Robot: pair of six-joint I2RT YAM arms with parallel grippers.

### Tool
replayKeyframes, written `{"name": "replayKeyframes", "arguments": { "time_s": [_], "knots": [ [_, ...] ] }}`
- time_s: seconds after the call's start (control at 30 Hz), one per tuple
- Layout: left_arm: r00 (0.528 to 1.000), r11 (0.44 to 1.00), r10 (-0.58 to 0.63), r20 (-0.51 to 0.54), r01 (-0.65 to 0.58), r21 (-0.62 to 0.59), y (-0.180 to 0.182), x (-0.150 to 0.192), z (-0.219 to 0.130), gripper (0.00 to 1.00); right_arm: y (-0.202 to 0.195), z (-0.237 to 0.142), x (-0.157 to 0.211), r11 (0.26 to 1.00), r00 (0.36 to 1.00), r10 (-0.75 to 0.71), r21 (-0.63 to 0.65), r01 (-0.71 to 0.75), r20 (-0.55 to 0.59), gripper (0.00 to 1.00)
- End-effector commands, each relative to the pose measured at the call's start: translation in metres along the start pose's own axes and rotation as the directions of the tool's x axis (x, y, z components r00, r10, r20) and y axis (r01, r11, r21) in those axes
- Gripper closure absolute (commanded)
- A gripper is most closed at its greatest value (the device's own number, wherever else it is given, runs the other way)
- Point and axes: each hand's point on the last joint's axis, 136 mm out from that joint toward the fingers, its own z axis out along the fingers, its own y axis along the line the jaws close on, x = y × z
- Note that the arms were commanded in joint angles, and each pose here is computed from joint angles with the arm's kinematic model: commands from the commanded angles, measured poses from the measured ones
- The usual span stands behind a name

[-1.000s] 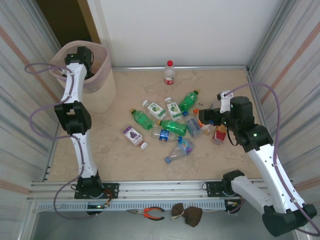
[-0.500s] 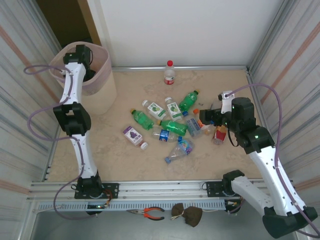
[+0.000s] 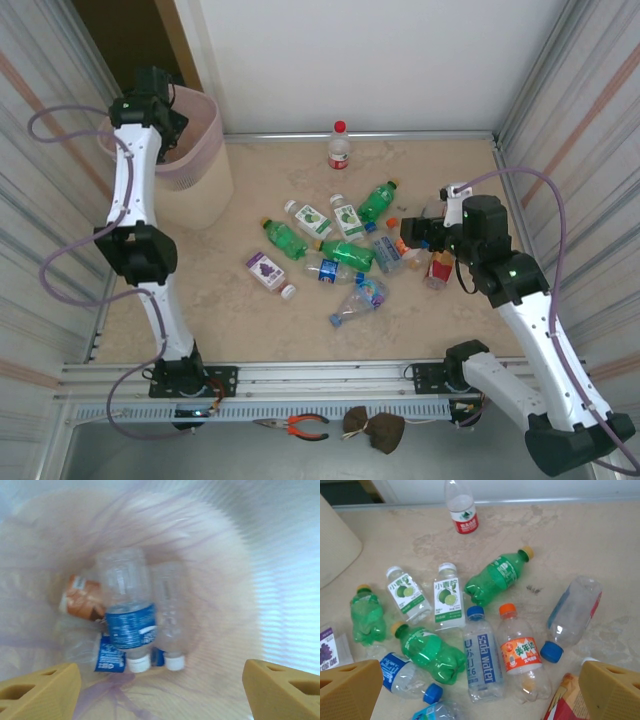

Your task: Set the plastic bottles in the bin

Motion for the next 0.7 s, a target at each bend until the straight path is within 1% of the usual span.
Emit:
{"name": "replayKeyframes", "arguments": {
  "time_s": [0.0,0.1,0.2,0.23,0.3,0.37,0.4,0.47,0.6,0.67],
  "knots": [
    [0.982,0.969,0.166,0.087,-0.179,0.173,-0.032,-0.009,-0.036,0.17,-0.016,0.004,0.014,0.993,0.995,0.082,0.091,-0.076,-0.064,0.01],
    [0.958,0.919,0.243,0.151,-0.277,0.279,-0.047,-0.006,-0.058,0.19,-0.036,0.009,0.024,0.973,0.977,0.177,0.169,-0.156,-0.121,0.01],
    [0.934,0.869,0.297,0.199,-0.350,0.350,-0.054,0.000,-0.080,0.21,-0.058,0.013,0.037,0.932,0.932,0.321,0.231,-0.280,-0.167,0.00],
    [0.923,0.840,0.326,0.203,-0.382,0.386,-0.057,0.005,-0.088,0.21,-0.063,0.015,0.042,0.917,0.913,0.364,0.241,-0.317,-0.184,0.00],
    [0.911,0.811,0.362,0.196,-0.411,0.416,-0.057,0.013,-0.096,0.23,-0.073,0.018,0.053,0.887,0.875,0.436,0.266,-0.378,-0.209,0.01],
    [0.890,0.783,0.412,0.195,-0.455,0.424,-0.053,0.023,-0.102,0.22,-0.081,0.018,0.060,0.864,0.852,0.478,0.287,-0.413,-0.214,0.01],
    [0.872,0.754,0.452,0.190,-0.487,0.441,-0.051,0.031,-0.105,0.20,-0.084,0.018,0.064,0.856,0.842,0.493,0.293,-0.425,-0.220,0.01],
    [0.843,0.723,0.504,0.188,-0.530,0.443,-0.044,0.043,-0.109,0.16,-0.091,0.024,0.075,0.839,0.817,0.522,0.323,-0.439,-0.245,0.02],
    [0.737,0.615,0.637,0.224,-0.662,0.429,-0.034,0.074,-0.118,0.12,-0.098,0.029,0.094,0.824,0.791,0.547,0.345,-0.450,-0.275,0.02],
    [0.702,0.562,0.684,0.198,-0.680,0.471,-0.030,0.094,-0.119,0.11,-0.099,0.033,0.102,0.821,0.779,0.555,0.346,-0.455,-0.292,0.03]
  ]
}}
